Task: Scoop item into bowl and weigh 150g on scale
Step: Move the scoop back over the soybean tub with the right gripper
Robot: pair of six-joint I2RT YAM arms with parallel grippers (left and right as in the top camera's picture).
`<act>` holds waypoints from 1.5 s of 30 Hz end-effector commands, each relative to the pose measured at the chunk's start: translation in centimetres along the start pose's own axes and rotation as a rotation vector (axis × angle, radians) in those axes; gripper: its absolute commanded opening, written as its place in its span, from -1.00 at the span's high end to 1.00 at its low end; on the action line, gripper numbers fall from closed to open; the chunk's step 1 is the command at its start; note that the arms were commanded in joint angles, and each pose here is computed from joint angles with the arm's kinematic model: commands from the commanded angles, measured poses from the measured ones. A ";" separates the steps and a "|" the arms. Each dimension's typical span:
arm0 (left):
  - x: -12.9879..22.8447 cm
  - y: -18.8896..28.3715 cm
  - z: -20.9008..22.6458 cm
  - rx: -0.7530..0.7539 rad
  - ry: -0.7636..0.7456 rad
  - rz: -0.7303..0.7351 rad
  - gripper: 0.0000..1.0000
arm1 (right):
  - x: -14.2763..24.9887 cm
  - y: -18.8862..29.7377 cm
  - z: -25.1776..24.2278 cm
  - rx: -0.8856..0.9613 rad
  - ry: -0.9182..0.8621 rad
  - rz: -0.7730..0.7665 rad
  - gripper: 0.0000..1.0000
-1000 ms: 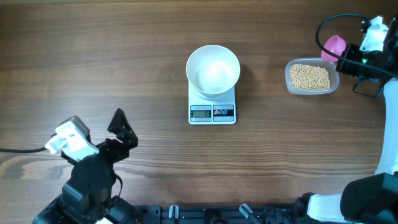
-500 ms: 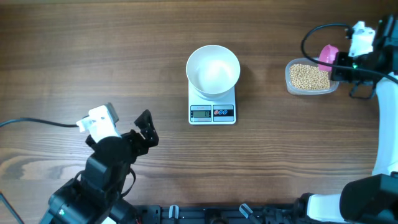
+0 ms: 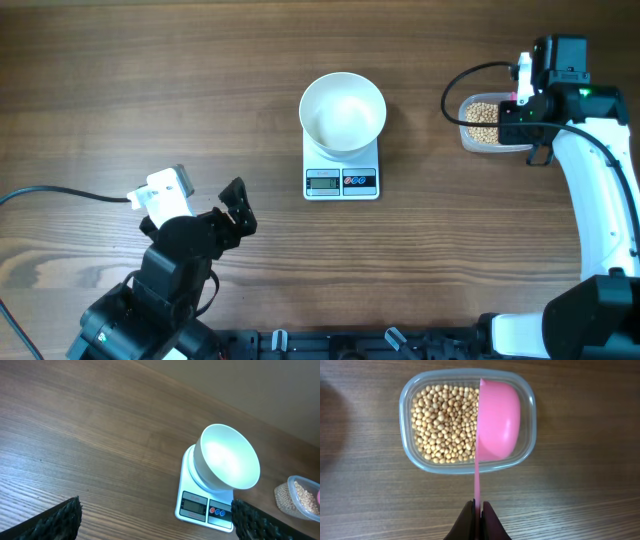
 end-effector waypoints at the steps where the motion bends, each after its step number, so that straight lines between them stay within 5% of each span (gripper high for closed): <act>1: 0.2 -0.1 0.1 -0.004 -0.003 0.009 -1.00 | 0.3 -0.1 -0.3 0.052 -0.008 0.016 0.91; 23: 0.2 -0.1 0.1 -0.004 -0.003 0.009 -1.00 | 0.4 -5.2 0.8 0.012 0.020 0.147 0.91; 45: 0.2 -0.1 0.1 -0.006 -0.004 0.011 -1.00 | 0.9 -5.6 0.4 -0.387 -0.070 0.078 0.91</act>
Point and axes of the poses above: each gripper's point midway between its finger pads, its own y axis back along the fingers, its own z axis along the line the jaws close on, x = y × z, the point moved 7 cm from there along y, back along the fingers, and after that the axes turned 7 degrees about y, right-handed, at the moved point
